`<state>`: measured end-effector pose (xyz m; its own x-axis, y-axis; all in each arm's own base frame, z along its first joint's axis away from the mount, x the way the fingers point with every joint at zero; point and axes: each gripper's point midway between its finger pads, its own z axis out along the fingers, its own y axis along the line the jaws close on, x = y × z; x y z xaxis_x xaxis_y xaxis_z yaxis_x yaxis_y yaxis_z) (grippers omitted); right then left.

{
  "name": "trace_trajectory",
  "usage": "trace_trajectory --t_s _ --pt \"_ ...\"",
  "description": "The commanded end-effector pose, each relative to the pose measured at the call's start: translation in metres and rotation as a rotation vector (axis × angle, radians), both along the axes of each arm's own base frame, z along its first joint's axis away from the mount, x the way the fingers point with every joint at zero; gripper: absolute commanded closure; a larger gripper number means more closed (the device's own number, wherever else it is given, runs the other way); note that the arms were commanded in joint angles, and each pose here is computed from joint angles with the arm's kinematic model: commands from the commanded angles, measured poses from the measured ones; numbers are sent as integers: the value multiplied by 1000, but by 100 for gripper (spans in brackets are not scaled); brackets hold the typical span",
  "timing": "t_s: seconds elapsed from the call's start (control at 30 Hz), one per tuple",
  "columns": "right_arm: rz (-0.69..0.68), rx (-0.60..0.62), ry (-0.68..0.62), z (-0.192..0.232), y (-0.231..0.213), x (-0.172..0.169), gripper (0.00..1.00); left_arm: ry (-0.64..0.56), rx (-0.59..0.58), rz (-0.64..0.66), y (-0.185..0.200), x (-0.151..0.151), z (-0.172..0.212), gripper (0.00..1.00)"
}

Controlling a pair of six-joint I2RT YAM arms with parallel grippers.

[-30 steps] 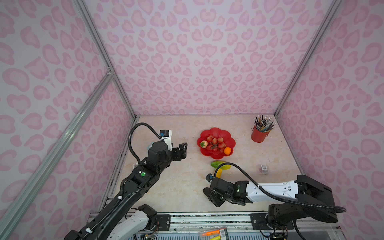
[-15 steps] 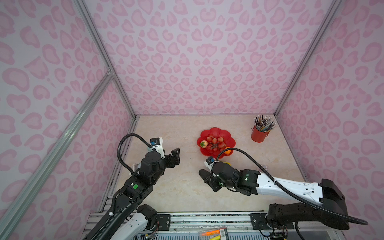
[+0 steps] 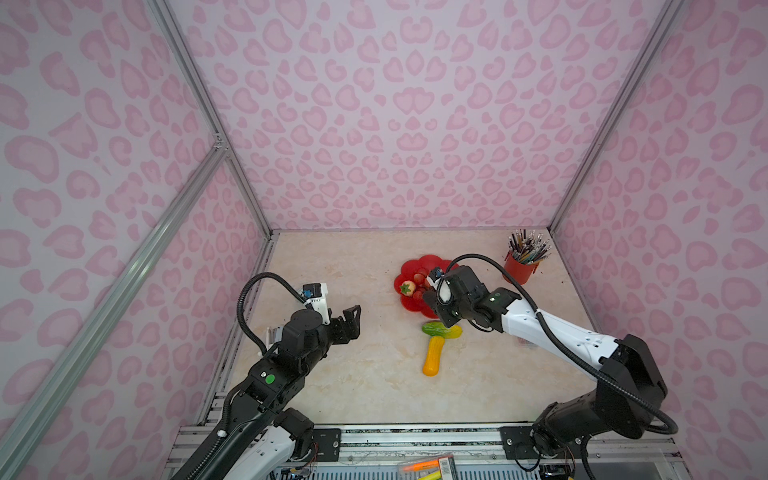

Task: Place and organize the fake fruits in the fruit bowl
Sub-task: 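Lower the avocado into the bowl and open the right gripper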

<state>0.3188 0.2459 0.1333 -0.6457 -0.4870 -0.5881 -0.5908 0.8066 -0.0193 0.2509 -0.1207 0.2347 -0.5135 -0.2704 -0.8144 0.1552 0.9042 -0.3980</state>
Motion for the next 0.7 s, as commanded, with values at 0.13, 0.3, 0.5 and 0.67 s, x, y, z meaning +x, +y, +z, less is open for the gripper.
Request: trace_trajectory --t_s 0.13,0.3,0.5,0.67 --pt "116 -56 2 -27 18 21 76 49 -50 -101 -21 -5 -12 13" --pt "87 -113 4 -45 17 44 73 69 -68 -147 -31 -6 -18 14" --pt "88 -144 26 -58 18 51 51 114 -115 -221 -49 -8 -29 17" --pt "42 -69 -21 -30 16 48 39 145 -121 -269 -65 -12 -40 19"
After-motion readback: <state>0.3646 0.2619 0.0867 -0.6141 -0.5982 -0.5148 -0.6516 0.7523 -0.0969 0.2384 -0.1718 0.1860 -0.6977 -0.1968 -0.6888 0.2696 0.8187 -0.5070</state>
